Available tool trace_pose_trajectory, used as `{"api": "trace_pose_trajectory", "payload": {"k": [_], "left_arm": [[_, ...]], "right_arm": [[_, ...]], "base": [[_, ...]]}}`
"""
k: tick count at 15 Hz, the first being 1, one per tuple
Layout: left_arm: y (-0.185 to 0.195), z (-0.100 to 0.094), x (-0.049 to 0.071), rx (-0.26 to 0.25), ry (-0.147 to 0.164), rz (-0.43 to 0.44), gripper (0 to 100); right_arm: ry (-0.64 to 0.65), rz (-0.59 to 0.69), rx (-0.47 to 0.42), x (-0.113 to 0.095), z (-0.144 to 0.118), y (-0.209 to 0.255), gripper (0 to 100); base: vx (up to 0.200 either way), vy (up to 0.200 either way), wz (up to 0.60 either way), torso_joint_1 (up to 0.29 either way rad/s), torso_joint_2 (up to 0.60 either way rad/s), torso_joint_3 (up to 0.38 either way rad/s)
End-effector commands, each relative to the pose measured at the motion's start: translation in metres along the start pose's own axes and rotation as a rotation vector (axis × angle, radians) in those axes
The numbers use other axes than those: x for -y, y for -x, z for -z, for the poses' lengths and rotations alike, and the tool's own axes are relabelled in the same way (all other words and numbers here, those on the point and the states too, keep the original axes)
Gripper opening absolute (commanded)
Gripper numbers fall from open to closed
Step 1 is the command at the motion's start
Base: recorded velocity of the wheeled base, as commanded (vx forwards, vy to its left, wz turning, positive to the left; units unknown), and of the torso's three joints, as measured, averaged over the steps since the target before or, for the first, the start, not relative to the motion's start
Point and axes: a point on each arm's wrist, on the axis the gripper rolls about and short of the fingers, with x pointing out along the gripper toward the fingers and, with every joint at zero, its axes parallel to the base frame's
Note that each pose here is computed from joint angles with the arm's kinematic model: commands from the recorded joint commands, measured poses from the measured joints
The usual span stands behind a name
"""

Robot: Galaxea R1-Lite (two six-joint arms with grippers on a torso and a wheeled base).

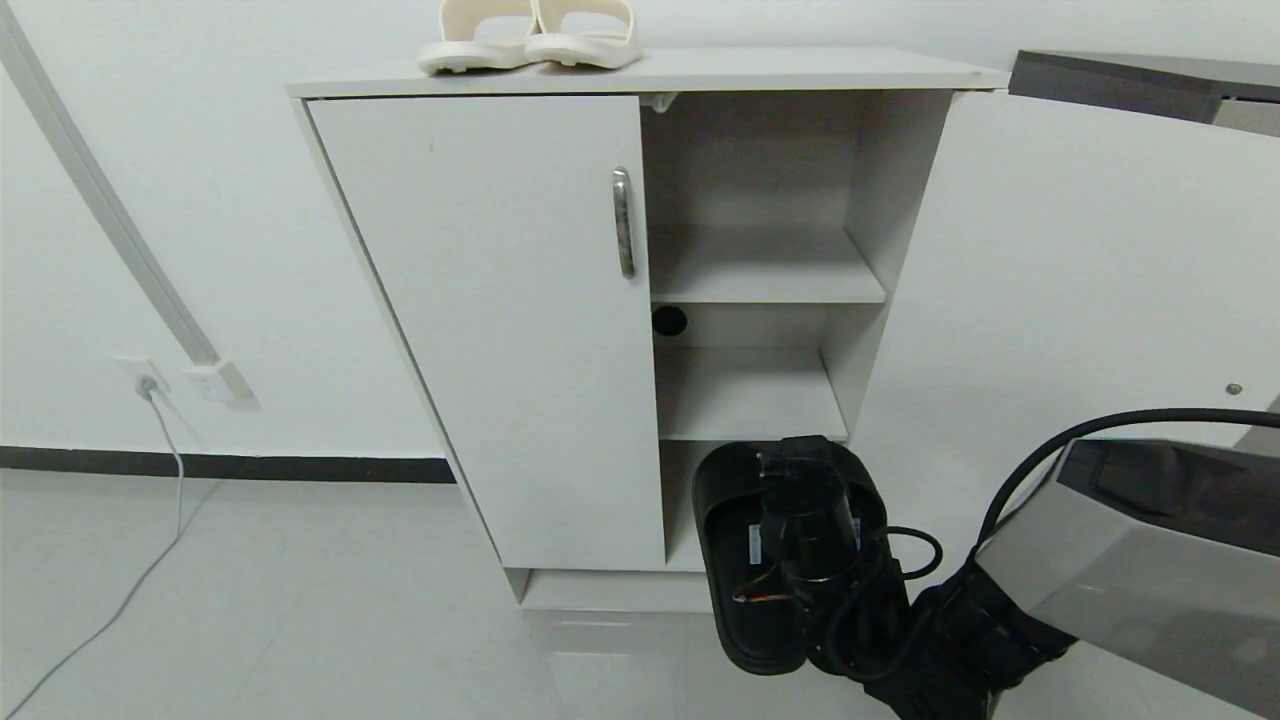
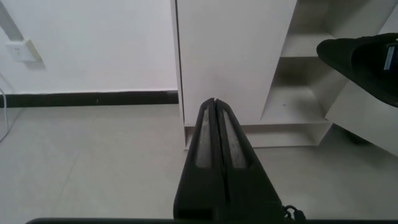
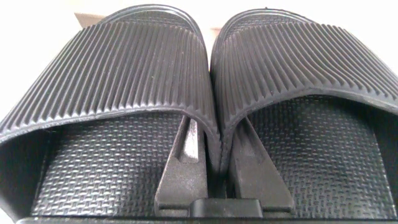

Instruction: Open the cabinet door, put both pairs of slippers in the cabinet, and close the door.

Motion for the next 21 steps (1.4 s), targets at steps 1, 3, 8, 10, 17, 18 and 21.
{"api": "trace_pose_trajectory", "payload": {"k": [1, 3, 8, 10, 17, 18, 21], "left_arm": [[0.0, 0.0, 0.0, -0.001, 0.0, 0.001, 0], [0.0, 0.0, 0.0, -0.001, -0.001, 0.001, 0], [0.0, 0.0, 0.0, -0.001, -0.001, 0.001, 0], [0.0, 0.0, 0.0, -0.001, -0.001, 0.0, 0], [0.0, 0.0, 0.0, -0.001, 0.0, -0.002, 0], [0.0, 0.0, 0.0, -0.001, 0.0, -0.003, 0], [0.0, 0.0, 0.0, -0.001, 0.0, 0.0, 0]], "right_arm": [[0.003, 0.0, -0.003, 0.0, 0.002, -0.001, 0], [0.0, -0.005, -0.001, -0.001, 0.002, -0.001, 0], [-0.034, -0.017, 0.07, -0.003, -0.005, -0.001, 0], [-0.055, -0.028, 0.151, -0.003, -0.015, 0.0, 0], [-0.007, -0.025, 0.276, 0.0, -0.012, 0.0, 0], [-0.007, -0.025, 0.276, 0.0, -0.012, 0.0, 0], [-0.006, -0.023, 0.275, 0.001, -0.011, 0.0, 0]], "base": [[0.0, 0.0, 0.0, 0.007, 0.0, -0.203], [0.0, 0.0, 0.0, 0.005, 0.0, -0.202], [0.0, 0.0, 0.0, 0.004, 0.0, -0.194], [0.0, 0.0, 0.0, 0.002, 0.0, -0.203], [0.0, 0.0, 0.0, 0.001, 0.0, -0.045], [0.0, 0.0, 0.0, 0.0, 0.0, 0.0], [0.0, 0.0, 0.0, 0.0, 0.0, 0.0]]}}
